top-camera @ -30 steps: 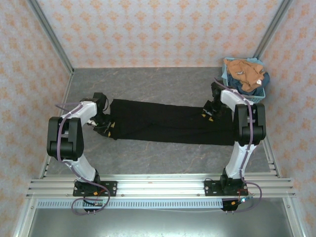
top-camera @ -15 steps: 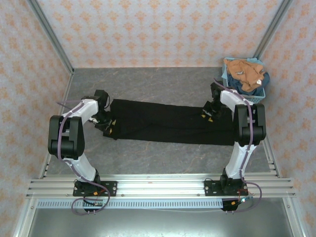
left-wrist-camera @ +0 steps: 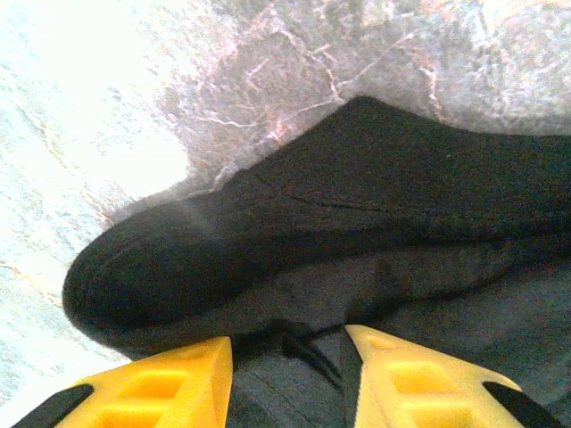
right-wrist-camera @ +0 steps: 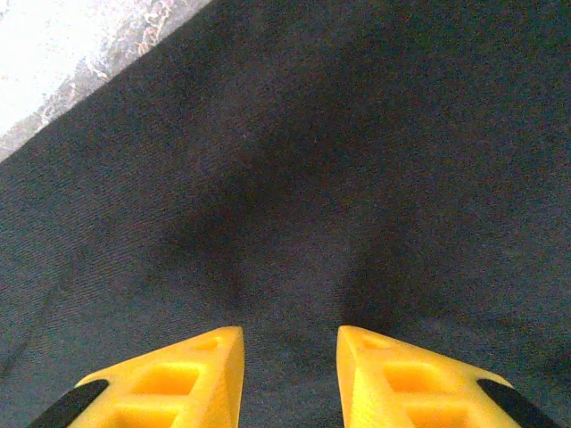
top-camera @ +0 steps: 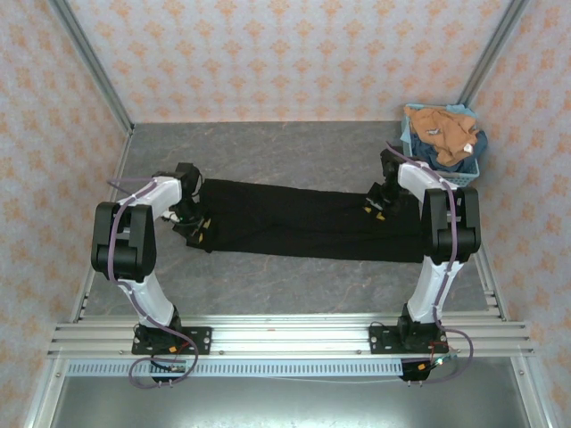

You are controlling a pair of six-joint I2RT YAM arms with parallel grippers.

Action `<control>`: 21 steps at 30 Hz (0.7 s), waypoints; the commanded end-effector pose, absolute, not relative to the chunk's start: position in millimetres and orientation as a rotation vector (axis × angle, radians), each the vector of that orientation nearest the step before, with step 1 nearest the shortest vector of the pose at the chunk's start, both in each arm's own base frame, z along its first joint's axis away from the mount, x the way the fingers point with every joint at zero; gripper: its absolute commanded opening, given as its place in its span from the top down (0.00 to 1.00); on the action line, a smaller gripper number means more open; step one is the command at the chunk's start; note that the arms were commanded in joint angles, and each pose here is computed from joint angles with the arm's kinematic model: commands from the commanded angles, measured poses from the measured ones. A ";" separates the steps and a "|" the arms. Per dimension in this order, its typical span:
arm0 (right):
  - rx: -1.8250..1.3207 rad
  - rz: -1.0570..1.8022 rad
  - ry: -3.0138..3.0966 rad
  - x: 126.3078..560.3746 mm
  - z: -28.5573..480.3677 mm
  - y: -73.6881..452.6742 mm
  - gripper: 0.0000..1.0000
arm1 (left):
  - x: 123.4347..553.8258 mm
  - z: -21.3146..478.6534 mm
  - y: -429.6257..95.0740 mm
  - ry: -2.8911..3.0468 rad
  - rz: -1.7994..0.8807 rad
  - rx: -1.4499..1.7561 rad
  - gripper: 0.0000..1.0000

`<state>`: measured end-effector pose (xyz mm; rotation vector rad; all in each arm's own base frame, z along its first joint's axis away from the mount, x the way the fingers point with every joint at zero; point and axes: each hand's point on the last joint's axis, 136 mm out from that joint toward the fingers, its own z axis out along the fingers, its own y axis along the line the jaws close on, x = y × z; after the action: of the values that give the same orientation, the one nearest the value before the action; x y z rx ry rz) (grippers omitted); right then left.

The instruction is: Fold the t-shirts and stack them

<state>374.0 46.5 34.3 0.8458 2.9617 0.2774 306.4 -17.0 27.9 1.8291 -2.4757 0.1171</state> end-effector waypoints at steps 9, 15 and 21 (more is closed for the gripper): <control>0.820 0.236 2.952 371.7 43.2 43.1 0.67 | 295.1 15.3 -13.7 -2.451 0.031 1.820 0.88; 0.821 0.237 2.956 371.5 41.1 43.7 0.67 | 295.2 34.5 -9.3 -2.476 0.029 1.854 0.97; 0.824 0.237 2.955 371.8 41.3 43.3 0.67 | 300.2 52.1 -8.2 -2.504 0.037 1.846 0.99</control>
<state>374.0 46.5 34.3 0.8458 2.9617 0.2774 303.1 -15.0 33.0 1.8338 -2.4744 0.0940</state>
